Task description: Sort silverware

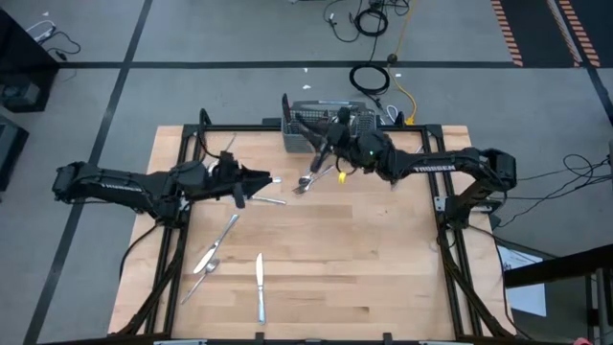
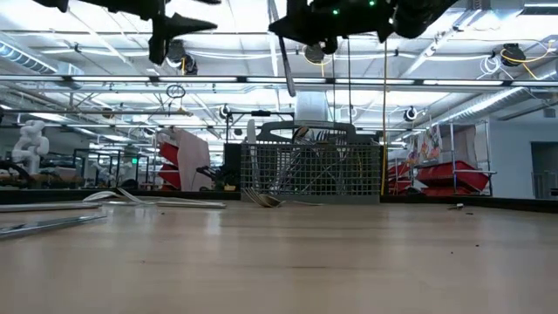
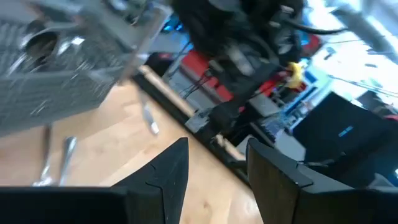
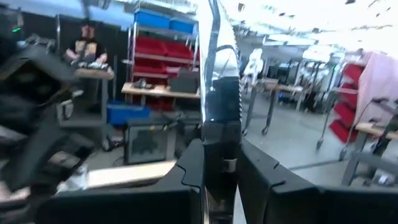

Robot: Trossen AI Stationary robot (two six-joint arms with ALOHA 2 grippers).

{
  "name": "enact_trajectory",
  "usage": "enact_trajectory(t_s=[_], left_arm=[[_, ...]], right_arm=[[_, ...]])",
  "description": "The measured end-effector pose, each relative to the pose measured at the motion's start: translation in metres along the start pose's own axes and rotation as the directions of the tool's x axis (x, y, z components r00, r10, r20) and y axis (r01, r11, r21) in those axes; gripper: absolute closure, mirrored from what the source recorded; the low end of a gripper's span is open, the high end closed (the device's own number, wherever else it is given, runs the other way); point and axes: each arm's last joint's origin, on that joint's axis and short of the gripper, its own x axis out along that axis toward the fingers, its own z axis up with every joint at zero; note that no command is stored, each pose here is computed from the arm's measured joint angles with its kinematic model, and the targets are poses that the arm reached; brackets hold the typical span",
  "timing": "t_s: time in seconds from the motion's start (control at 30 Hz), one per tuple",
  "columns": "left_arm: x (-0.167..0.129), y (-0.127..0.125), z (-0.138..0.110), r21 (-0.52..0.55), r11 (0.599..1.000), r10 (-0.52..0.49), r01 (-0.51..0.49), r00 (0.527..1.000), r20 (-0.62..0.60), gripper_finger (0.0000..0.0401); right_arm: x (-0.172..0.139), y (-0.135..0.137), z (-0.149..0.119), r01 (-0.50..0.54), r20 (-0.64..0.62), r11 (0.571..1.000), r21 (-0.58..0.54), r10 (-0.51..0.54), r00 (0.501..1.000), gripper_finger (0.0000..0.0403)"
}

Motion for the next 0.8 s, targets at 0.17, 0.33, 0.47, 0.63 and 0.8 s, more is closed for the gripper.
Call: enact_trajectory(t_s=[0.17, 0.33, 0.47, 0.63, 0.8], left_arm=[[-0.001, -0.004, -0.003, 0.024, 0.998, -0.053, 0.052, 0.998, 0.023, 0.0237], [-0.003, -0.007, -0.009, 0.048, 0.996, -0.075, 0.074, 0.997, 0.002, 0.0237], [-0.008, -0.013, -0.010, 0.138, 0.984, -0.117, 0.117, 0.993, -0.004, 0.0237], [-0.019, -0.023, -0.006, 0.245, 0.953, -0.190, 0.179, 0.981, 0.023, 0.0237], [-0.023, -0.027, -0.005, 0.310, 0.928, -0.226, 0.205, 0.974, 0.032, 0.0237]], right_arm=[[0.029, -0.013, 0.021, 0.013, 0.091, 0.999, -0.043, -0.009, 0.996, 0.0361], [0.064, -0.018, 0.016, 0.033, 0.124, 0.995, -0.091, -0.022, 0.992, 0.0361], [0.082, -0.029, -0.006, 0.021, 0.229, 1.000, 0.004, -0.021, 0.973, 0.0361], [0.094, -0.039, -0.045, 0.127, 0.236, 0.990, 0.063, -0.139, 0.962, 0.0361], [0.098, -0.039, -0.065, 0.176, 0.243, 0.982, 0.065, -0.187, 0.952, 0.0361]])
